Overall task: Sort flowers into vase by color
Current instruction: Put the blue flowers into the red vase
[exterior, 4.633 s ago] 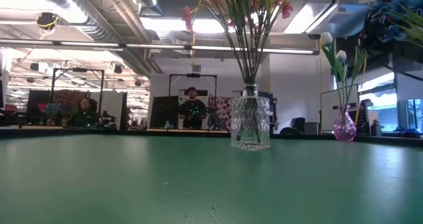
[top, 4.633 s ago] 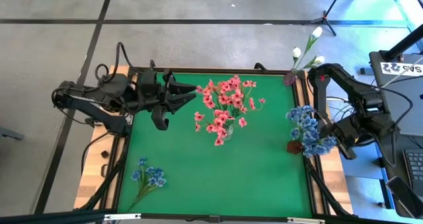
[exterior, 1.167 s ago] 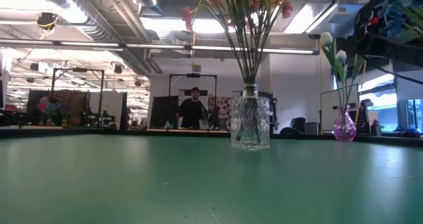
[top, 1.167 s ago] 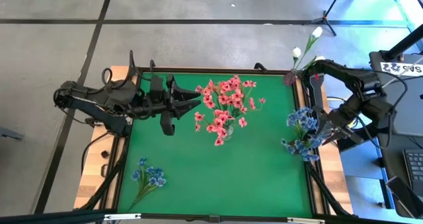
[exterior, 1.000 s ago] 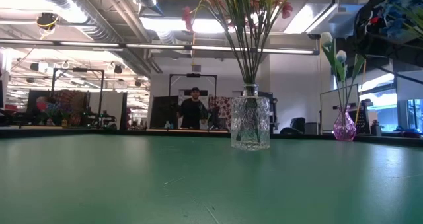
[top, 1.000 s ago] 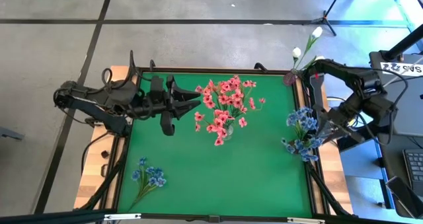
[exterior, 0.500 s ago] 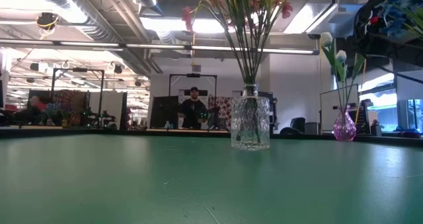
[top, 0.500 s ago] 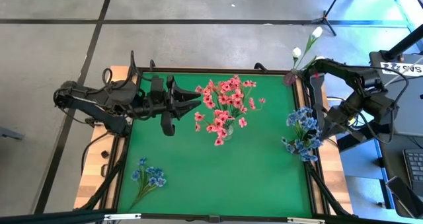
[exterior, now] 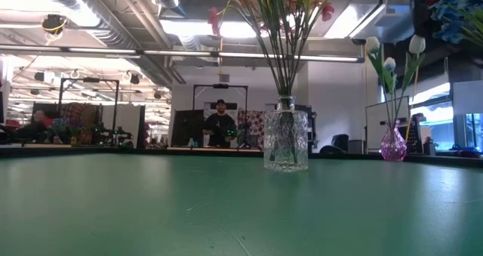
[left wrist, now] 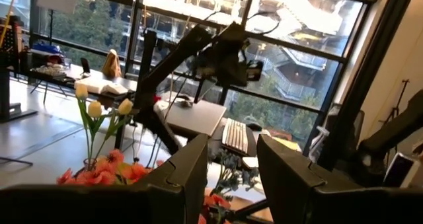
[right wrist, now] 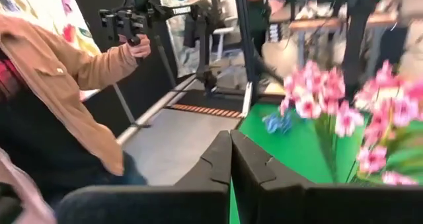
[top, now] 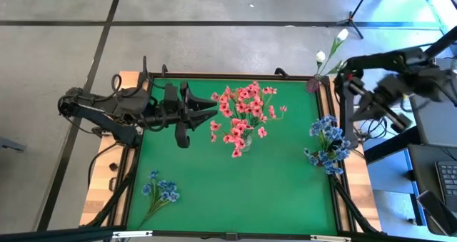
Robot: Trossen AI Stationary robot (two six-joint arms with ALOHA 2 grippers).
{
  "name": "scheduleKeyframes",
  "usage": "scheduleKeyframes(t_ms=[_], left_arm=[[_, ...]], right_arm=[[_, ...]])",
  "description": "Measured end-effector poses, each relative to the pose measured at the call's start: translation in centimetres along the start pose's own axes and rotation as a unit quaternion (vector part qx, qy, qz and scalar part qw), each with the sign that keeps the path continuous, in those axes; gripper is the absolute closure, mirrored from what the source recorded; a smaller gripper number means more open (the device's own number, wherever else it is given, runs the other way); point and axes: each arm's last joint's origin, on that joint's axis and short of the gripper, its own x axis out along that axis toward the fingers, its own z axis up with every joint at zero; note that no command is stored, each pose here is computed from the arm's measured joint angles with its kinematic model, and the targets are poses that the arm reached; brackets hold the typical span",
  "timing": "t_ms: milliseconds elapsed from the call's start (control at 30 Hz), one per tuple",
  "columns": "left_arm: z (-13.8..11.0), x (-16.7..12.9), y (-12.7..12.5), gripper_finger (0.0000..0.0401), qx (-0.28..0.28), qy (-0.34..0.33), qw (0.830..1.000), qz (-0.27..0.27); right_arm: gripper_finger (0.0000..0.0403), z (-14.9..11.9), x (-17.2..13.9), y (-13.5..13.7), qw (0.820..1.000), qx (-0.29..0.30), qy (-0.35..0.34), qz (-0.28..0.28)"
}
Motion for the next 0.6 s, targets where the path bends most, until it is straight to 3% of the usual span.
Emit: scheduleKeyframes(t_ms=[133,333,467,600], left_arm=[[-0.1,-0.3,-0.2,0.0273,0.015,0.011,1.0,-0.004],[0.5,-2.0,0.1,0.0273,0.036,0.027,0.999,-0.008],[0.8,-3.5,0.6,0.0273,0.044,0.053,0.998,-0.006],[0.8,-4.8,0.6,0.0273,0.039,0.079,0.996,-0.015]], right_arm=[[0.0401,0.3,0.7,2.4,0.998,-0.036,-0.034,-0.046],[0.0402,-0.6,2.3,5.4,0.987,-0.036,-0.063,-0.14],[0.0402,-1.3,4.9,6.7,0.969,-0.01,-0.057,-0.242],[0.0402,-1.5,9.6,7.2,0.94,0.032,-0.014,-0.339]])
